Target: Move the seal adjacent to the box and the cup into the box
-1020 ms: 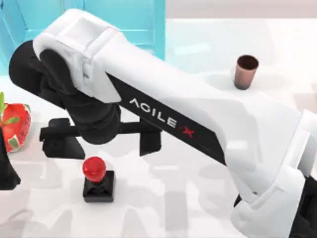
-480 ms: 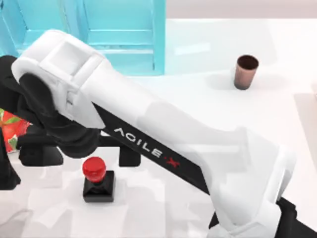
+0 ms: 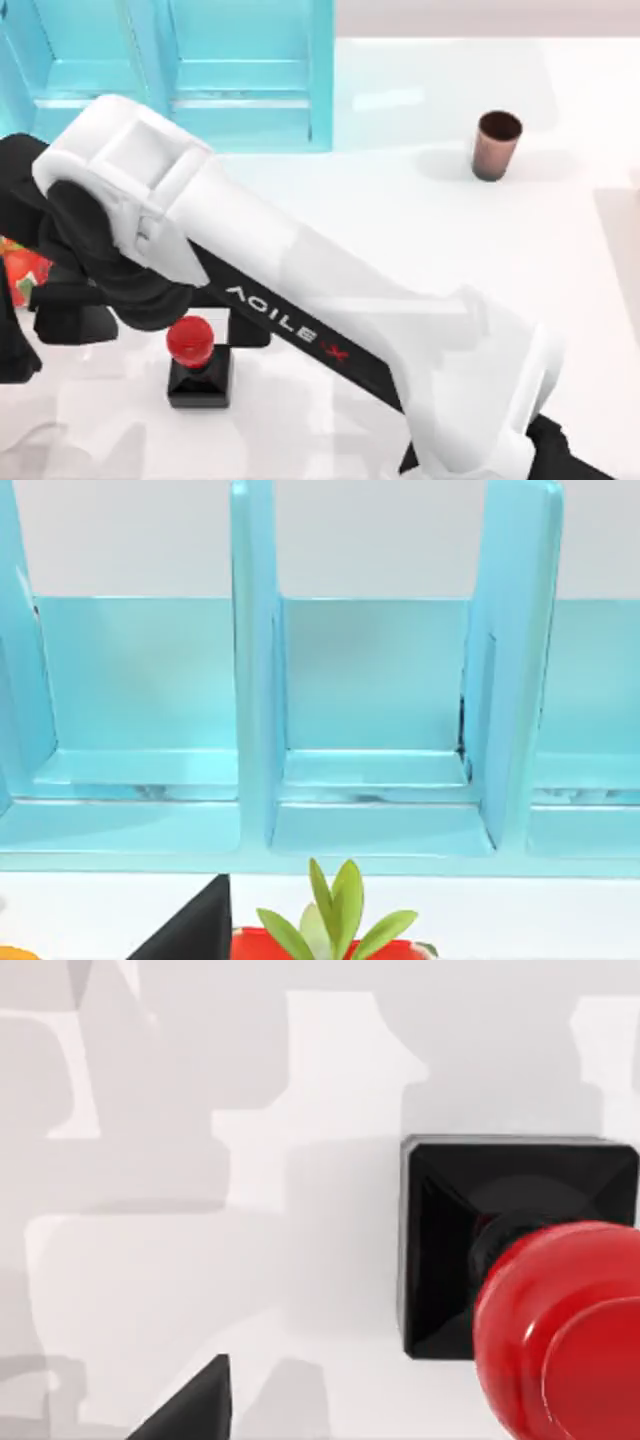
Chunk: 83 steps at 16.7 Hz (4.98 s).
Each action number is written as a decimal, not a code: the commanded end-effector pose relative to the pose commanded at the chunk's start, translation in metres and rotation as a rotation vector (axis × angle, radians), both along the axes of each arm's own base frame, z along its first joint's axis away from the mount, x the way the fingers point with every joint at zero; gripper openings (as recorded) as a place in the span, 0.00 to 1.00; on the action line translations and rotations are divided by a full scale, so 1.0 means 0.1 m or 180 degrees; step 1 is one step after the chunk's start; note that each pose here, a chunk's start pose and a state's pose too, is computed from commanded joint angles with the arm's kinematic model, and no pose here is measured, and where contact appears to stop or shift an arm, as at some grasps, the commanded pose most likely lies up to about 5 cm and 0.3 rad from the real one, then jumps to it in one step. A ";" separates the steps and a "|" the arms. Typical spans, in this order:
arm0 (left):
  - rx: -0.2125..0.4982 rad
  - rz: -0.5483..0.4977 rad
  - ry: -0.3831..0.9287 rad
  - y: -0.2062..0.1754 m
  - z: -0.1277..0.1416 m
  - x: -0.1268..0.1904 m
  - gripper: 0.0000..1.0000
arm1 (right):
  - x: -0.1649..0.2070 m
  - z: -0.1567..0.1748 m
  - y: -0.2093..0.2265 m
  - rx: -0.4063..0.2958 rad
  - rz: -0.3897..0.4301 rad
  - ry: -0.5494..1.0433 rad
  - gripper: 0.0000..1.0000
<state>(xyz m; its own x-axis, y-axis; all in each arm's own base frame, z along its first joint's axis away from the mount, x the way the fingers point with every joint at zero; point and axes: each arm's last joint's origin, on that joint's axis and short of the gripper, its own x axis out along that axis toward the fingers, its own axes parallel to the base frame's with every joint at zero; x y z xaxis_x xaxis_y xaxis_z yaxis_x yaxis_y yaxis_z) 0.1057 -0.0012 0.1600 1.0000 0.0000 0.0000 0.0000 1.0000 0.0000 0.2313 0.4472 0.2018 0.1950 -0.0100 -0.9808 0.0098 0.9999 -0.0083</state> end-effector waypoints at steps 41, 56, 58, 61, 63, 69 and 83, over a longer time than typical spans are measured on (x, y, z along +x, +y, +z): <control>0.0000 0.0000 0.0000 0.00 0.00 0.00 1.00 | 0.19 -0.05 0.07 0.0375 0.0054 -0.0166 0.00; 0.0000 0.0000 0.0000 0.00 0.00 0.00 1.00 | 0.09 0.46 -0.89 0.0178 0.0034 -0.0058 0.00; 0.0000 0.0000 0.0000 0.00 0.00 0.00 1.00 | 0.07 0.50 -0.95 0.0217 0.0033 -0.0083 0.00; 0.0000 0.0000 0.0000 0.00 0.00 0.00 1.00 | 0.07 0.50 -0.96 0.0220 0.0033 -0.0085 0.00; 0.0000 0.0000 0.0000 0.00 0.00 0.00 1.00 | 0.05 0.49 -0.94 0.0206 0.0046 -0.0076 0.00; 0.0000 0.0000 0.0000 0.00 0.00 0.00 1.00 | 0.18 0.70 -1.48 0.0242 0.0020 -0.0066 0.00; 0.0000 0.0000 0.0000 0.00 0.00 0.00 1.00 | -0.64 0.72 -3.90 0.0353 0.0041 -0.0095 0.00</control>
